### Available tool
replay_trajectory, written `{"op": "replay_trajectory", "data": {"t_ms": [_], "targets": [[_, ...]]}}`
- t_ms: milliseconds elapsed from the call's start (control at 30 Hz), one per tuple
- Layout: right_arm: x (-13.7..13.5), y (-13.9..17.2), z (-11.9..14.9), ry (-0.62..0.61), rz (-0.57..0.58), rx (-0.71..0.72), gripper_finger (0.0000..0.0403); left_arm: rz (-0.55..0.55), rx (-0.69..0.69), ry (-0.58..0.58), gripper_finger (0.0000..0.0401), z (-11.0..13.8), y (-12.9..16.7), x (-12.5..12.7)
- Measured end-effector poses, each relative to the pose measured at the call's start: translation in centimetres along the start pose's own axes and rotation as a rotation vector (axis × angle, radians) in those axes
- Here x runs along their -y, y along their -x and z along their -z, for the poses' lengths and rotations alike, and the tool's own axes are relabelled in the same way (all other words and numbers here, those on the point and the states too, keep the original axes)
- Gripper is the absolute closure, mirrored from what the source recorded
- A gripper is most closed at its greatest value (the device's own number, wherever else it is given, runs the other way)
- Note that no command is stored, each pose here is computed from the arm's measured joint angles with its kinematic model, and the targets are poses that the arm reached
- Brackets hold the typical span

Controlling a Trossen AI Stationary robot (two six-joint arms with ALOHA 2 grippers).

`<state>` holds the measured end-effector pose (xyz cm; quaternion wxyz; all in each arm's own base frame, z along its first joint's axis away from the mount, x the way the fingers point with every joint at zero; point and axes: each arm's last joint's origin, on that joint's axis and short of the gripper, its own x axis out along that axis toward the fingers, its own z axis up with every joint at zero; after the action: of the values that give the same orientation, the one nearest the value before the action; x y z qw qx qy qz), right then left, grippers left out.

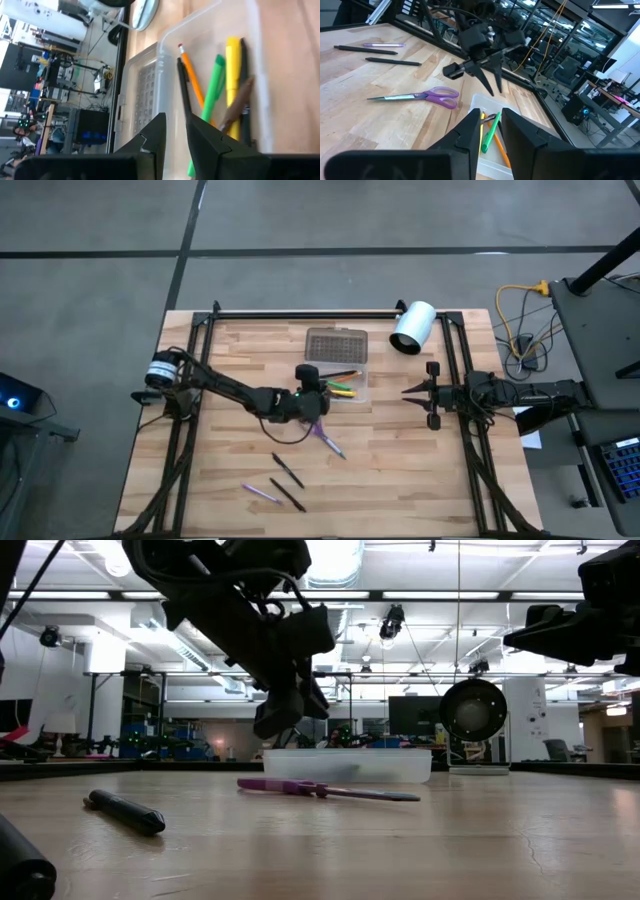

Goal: Pick & place school supplies into a supply box
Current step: Put the purple pen into the transparent bin

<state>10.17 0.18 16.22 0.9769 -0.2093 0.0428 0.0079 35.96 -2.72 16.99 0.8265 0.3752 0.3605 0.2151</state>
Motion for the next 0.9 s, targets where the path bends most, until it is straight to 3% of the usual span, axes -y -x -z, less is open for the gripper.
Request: {"op": "replay_trajectory", "data": {"t_ms": [900], "targets": [[0.0, 0.0, 0.0, 0.0, 0.0, 0.0, 0.033, 0.107, 0.201, -0.046, 0.034, -3.2, 6.8, 4.5]]}}
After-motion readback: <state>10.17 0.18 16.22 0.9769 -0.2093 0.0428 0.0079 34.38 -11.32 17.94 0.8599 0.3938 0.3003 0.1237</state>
